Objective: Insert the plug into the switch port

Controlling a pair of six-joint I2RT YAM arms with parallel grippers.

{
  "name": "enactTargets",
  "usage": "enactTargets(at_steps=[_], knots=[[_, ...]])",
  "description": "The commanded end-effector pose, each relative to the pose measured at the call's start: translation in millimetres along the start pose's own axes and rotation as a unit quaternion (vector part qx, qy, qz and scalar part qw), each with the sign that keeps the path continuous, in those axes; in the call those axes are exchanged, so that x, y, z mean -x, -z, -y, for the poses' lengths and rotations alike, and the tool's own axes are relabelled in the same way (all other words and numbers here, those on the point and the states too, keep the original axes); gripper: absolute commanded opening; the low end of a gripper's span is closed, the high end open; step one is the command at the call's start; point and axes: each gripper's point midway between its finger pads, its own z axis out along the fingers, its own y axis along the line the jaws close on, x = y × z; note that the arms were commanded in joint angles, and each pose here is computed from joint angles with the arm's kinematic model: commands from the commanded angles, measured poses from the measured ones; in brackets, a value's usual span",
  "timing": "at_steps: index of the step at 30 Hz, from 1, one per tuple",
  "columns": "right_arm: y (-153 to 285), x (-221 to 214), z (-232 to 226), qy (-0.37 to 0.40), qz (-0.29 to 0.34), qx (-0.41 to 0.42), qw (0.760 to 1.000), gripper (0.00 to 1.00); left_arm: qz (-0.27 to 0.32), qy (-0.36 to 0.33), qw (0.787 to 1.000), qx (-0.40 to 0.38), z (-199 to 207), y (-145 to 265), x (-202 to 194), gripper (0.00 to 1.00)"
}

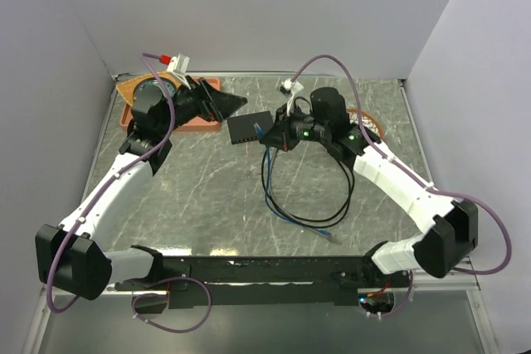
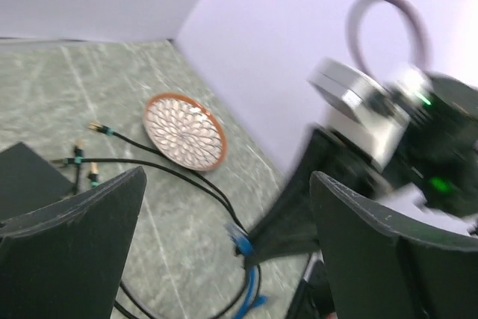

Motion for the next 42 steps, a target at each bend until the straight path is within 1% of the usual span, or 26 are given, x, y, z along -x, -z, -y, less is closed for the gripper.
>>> enactTargets(at_steps=[1, 2, 5, 8, 10, 11, 13, 14, 16, 17, 19, 20, 21, 22, 23, 24, 25, 26, 27, 28, 29, 30, 32, 36, 39, 42], knots=[[29, 9, 18, 0.129, 0.009, -0.147, 0.981, 0.00, 0.025, -0.002, 0.998, 0.055, -27, -3, 19, 0.96], [34, 11, 27, 0.139, 0.014, -0.187, 0.972, 0.00, 0.029, 0.001, 0.998, 0.064, -32, -4, 22, 0.96], [45, 11, 34, 0.183, 0.021, -0.249, 0.951, 0.00, 0.029, 0.011, 0.996, 0.080, -48, -5, 23, 0.96], [47, 6, 39, 0.203, 0.014, -0.269, 0.941, 0.00, 0.023, 0.013, 0.995, 0.095, -61, -11, 22, 0.96], [46, 2, 44, 0.202, 0.006, -0.279, 0.939, 0.00, 0.006, 0.027, 0.991, 0.129, -83, -17, 13, 0.96], [45, -1, 46, 0.202, 0.001, -0.280, 0.938, 0.00, 0.009, 0.024, 0.991, 0.133, -83, -22, 23, 0.96], [41, -6, 48, 0.195, -0.006, -0.280, 0.940, 0.00, -0.030, 0.047, 0.982, 0.182, -118, -31, 4, 0.96], [40, -8, 50, 0.192, -0.008, -0.281, 0.940, 0.00, -0.033, 0.045, 0.980, 0.190, -119, -38, 13, 0.96], [38, -11, 51, 0.186, -0.010, -0.280, 0.942, 0.00, -0.069, 0.054, 0.966, 0.244, -154, -47, -9, 0.96], [37, -13, 52, 0.179, -0.009, -0.282, 0.942, 0.00, -0.062, 0.039, 0.966, 0.246, -152, -57, 6, 0.96], [36, -14, 51, 0.173, -0.007, -0.277, 0.945, 0.00, -0.096, 0.025, 0.951, 0.294, -186, -71, -15, 0.96], [35, -15, 51, 0.163, -0.006, -0.275, 0.948, 0.00, -0.100, 0.016, 0.948, 0.301, -185, -80, -6, 0.96], [35, -17, 52, 0.157, -0.007, -0.272, 0.949, 0.00, -0.129, 0.011, 0.938, 0.323, -208, -87, -27, 0.96], [35, -17, 50, 0.152, -0.005, -0.265, 0.952, 0.00, -0.136, 0.002, 0.930, 0.342, -217, -93, -33, 0.96], [32, -20, 47, 0.140, -0.004, -0.251, 0.958, 0.00, -0.135, -0.007, 0.929, 0.345, -215, -102, -24, 0.96], [32, -21, 50, 0.131, -0.004, -0.250, 0.959, 0.00, -0.156, -0.009, 0.920, 0.360, -237, -108, -44, 0.96], [33, -21, 50, 0.125, -0.002, -0.246, 0.961, 0.00, -0.164, -0.014, 0.917, 0.364, -242, -114, -50, 0.96], [31, -23, 49, 0.120, -0.002, -0.234, 0.965, 0.00, -0.152, -0.026, 0.916, 0.371, -245, -122, -41, 0.96], [33, -25, 53, 0.094, 0.002, -0.230, 0.969, 0.00, -0.169, -0.025, 0.909, 0.380, -264, -126, -59, 0.96], [34, -26, 55, 0.081, 0.002, -0.225, 0.971, 0.00, -0.162, -0.031, 0.911, 0.377, -264, -134, -54, 0.96], [30, -30, 48, 0.064, 0.002, -0.196, 0.979, 0.00, -0.164, -0.034, 0.908, 0.383, -272, -136, -59, 0.96], [30, -30, 48, 0.056, 0.004, -0.187, 0.981, 0.00, -0.176, -0.037, 0.905, 0.386, -284, -141, -75, 0.96], [34, -34, 56, 0.031, 0.004, -0.184, 0.982, 0.00, -0.173, -0.050, 0.906, 0.384, -290, -150, -78, 0.96], [39, -39, 61, 0.014, 0.004, -0.176, 0.984, 0.00, -0.199, -0.087, 0.907, 0.362, -296, -170, -112, 0.96], [41, -42, 66, 0.009, 0.001, -0.181, 0.983, 0.00, -0.212, -0.121, 0.894, 0.376, -306, -173, -130, 0.96], [43, -42, 67, 0.005, 0.000, -0.181, 0.983, 0.00, -0.230, -0.125, 0.889, 0.375, -314, -173, -152, 0.96]])
